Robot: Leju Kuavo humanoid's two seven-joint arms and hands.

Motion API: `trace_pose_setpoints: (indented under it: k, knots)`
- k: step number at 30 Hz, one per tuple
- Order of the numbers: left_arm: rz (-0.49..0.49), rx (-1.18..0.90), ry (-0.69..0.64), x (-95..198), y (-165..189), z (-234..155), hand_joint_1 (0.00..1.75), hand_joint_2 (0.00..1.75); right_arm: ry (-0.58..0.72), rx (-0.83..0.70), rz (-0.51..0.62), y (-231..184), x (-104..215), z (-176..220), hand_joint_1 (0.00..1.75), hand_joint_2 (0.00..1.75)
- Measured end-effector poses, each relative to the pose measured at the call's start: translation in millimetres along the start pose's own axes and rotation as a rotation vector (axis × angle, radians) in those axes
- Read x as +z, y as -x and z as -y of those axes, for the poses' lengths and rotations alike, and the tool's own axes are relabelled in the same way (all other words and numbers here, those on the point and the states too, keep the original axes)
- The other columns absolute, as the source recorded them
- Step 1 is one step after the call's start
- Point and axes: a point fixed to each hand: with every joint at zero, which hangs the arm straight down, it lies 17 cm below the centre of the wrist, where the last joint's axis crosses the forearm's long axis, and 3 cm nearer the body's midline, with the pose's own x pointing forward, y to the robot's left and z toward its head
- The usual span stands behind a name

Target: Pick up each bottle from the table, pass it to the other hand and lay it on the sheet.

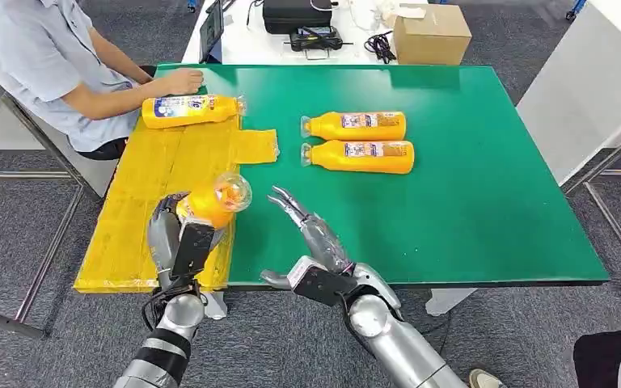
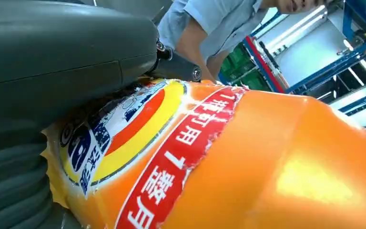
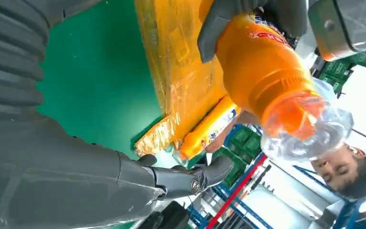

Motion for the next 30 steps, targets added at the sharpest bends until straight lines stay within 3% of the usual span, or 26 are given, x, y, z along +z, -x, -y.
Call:
trace_pose_setpoints:
  k: [4, 13, 22, 30]
  knots:
    - [0.048, -0.139, 0.074, -1.5, 0.0, 11.8, 1.75, 1.75, -0.008, -0.008, 0.008, -1.2, 0.4, -1.3, 0.0, 1.75]
    - [0.129, -0.458, 0.437, -16.6, 35.9, 68.2, 1.75, 1.75, -0.011, -0.045, 0.032, -6.3, -2.1, 0.2, 0.0, 1.75]
    - [-0.004, -0.566, 0.587, -28.2, 100.2, 56.3, 1.75, 1.75, -0.002, -0.053, 0.039, -7.6, -1.5, 2.7, 0.0, 1.75]
    - [-0.093, -0.65, 0.652, -20.3, 144.4, 38.0, 1.75, 1.75, 0.001, -0.058, 0.04, -7.8, 0.2, 2.0, 0.0, 1.75]
